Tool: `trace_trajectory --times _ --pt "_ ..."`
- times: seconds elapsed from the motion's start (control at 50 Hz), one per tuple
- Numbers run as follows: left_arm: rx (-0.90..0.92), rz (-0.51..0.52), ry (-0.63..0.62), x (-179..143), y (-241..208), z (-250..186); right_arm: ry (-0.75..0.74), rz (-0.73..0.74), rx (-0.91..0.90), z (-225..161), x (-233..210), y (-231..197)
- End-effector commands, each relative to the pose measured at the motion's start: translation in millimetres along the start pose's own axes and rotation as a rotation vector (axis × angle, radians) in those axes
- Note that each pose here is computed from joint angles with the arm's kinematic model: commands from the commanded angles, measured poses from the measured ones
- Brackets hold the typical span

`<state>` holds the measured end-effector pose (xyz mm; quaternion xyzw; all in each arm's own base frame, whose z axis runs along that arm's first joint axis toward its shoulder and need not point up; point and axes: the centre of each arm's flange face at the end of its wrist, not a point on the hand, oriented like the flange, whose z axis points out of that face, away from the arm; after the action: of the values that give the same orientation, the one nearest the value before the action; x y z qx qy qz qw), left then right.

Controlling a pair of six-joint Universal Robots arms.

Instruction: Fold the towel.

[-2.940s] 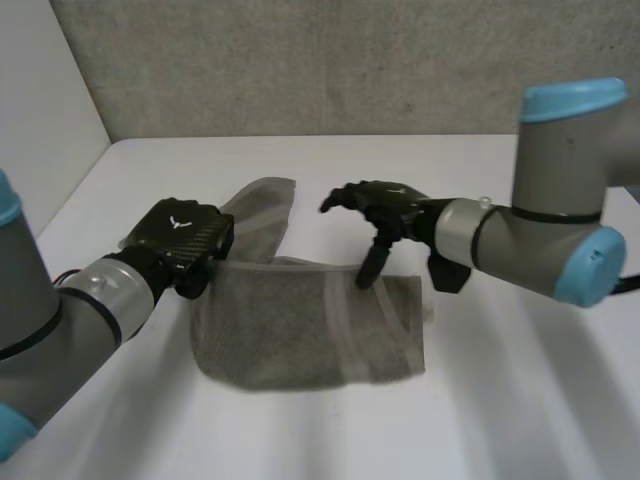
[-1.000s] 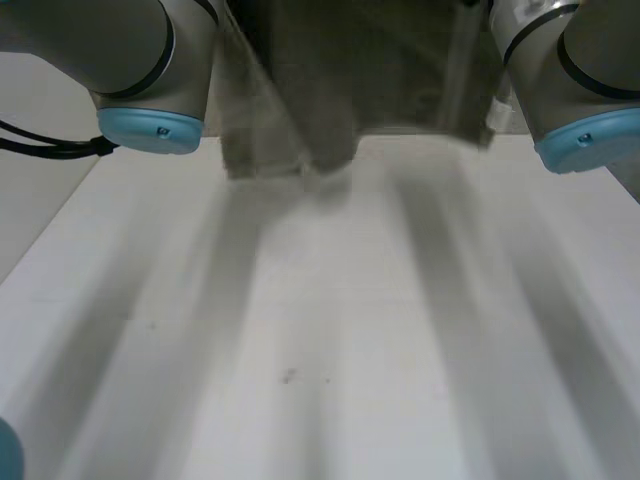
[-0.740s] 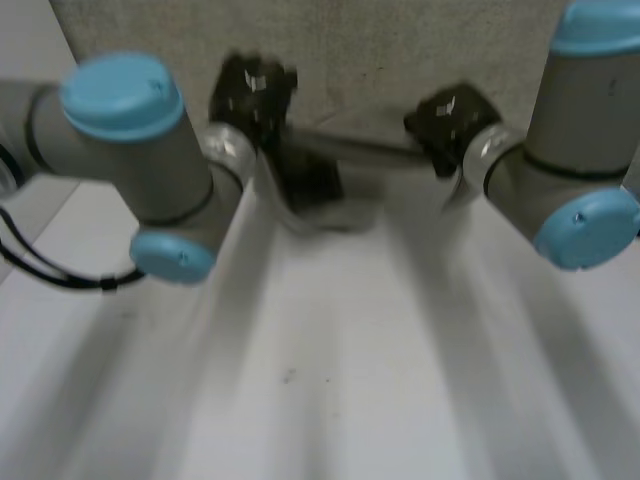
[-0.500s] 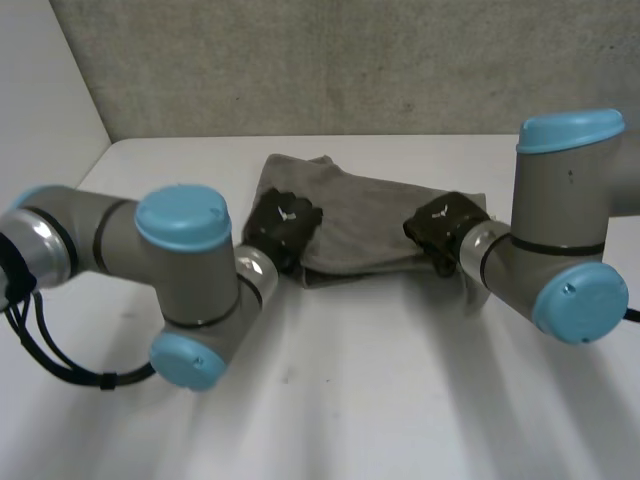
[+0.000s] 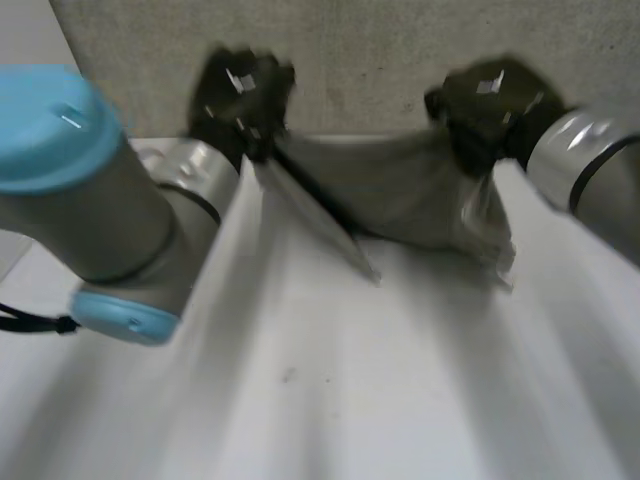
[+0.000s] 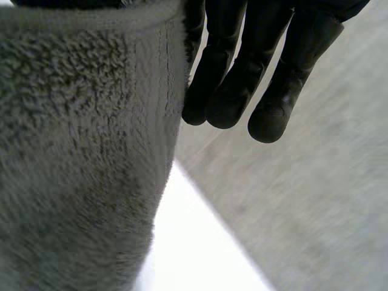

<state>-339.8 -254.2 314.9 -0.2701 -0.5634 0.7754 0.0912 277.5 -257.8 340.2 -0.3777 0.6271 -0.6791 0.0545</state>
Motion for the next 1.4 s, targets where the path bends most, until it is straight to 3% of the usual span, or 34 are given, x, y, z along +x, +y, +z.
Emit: trace_trajectory --times 0.02,0.14,0.18,0.34,0.48,0.62,0.8,0.9,1.12,1.16,1.32,1.4 --pt "0.221 -0.012 -0.094 -37 -88 -11 0.098 0.021 0.191 -23 31 -67" --pt "0.15 -0.006 -0.067 -29 -67 -4 0.031 0.042 0.07 -15 21 -48" --pt "0.011 0.007 -0.016 -12 -20 5 -0.043 0.048 -0.052 -1 5 -20" --pt "-0.238 0.031 0.076 21 74 12 -0.162 0.017 -0.251 23 -23 40" --pt "-0.258 0.039 0.076 28 101 28 -0.156 0.021 -0.258 47 -29 64" --pt "-0.259 0.038 0.078 38 124 44 -0.059 0.006 -0.246 76 -24 83" --pt "-0.296 0.029 0.088 46 130 35 0.028 -0.009 -0.312 86 -22 105" --pt "-0.296 -0.004 0.109 49 108 19 0.028 -0.008 -0.321 88 -23 114" --pt "-0.294 -0.212 0.104 43 58 -31 0.009 0.004 -0.357 87 -28 127" --pt "-0.319 -0.275 0.044 40 55 -42 0.008 0.005 -0.362 86 -29 129" --pt "-0.465 -0.371 -0.148 37 75 -71 0.006 0.008 -0.37 83 -32 135" --pt "-0.524 -0.449 -0.181 40 87 -79 0.003 0.009 -0.376 81 -34 137"
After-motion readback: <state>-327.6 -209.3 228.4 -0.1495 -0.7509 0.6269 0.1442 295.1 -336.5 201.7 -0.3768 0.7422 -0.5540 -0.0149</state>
